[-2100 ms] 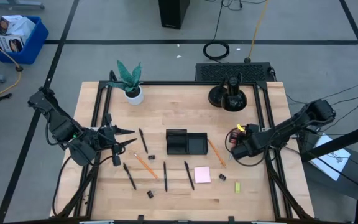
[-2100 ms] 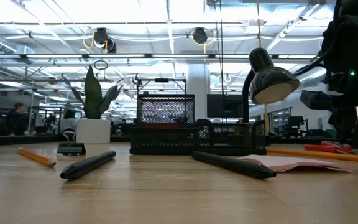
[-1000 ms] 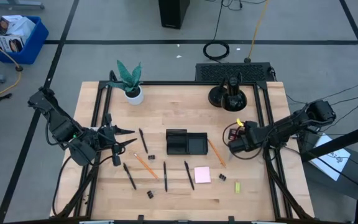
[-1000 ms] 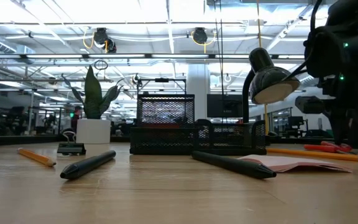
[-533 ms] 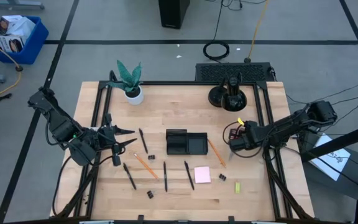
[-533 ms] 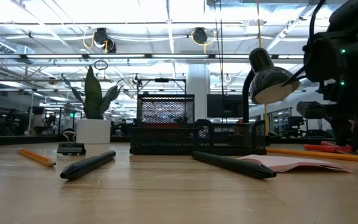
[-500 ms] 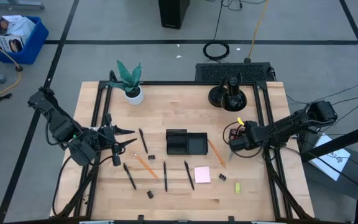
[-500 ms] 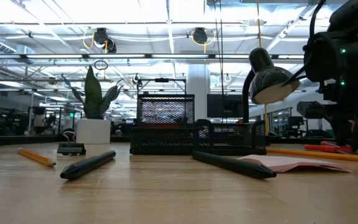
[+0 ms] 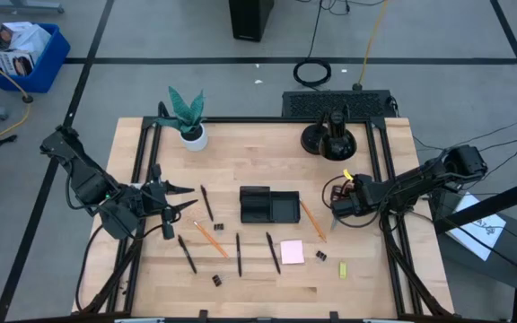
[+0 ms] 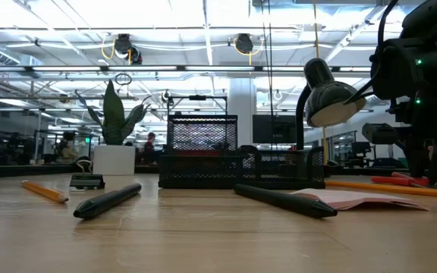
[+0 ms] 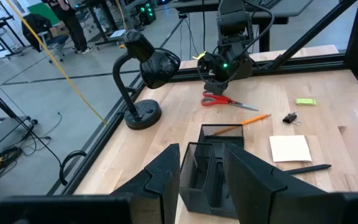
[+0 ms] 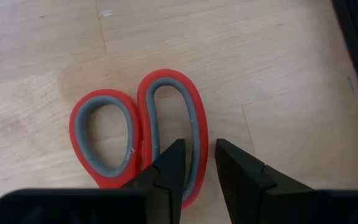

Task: Pick and place office supplies into organizer
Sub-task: Put the scissor into the desk organizer

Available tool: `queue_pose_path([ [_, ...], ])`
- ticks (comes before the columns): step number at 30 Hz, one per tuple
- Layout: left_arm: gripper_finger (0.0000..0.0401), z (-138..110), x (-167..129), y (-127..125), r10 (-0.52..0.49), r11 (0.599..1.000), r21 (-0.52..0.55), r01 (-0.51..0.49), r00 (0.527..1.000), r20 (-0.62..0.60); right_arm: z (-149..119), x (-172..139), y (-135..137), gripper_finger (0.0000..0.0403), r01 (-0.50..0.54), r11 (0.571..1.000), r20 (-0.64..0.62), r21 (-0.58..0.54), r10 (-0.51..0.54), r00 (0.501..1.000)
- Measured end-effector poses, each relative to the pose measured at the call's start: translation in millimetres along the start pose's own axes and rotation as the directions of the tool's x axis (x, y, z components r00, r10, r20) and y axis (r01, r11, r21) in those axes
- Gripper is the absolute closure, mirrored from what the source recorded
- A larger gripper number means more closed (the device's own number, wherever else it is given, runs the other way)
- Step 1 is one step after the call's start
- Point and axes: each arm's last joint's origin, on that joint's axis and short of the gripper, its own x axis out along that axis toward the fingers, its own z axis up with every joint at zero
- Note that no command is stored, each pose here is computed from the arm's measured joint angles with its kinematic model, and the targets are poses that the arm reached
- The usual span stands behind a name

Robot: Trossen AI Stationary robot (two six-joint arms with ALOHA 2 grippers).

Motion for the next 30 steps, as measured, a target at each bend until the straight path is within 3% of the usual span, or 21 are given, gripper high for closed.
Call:
queue_pose_path([
  [30,0.0274,0.1,0.0,0.1,0.0,1.0,-0.001,0.0,1.0,0.0,2.9,-5.3,0.0,0.0322,-0.057,0.998,-0.01,-0.007,0.057,0.998],
])
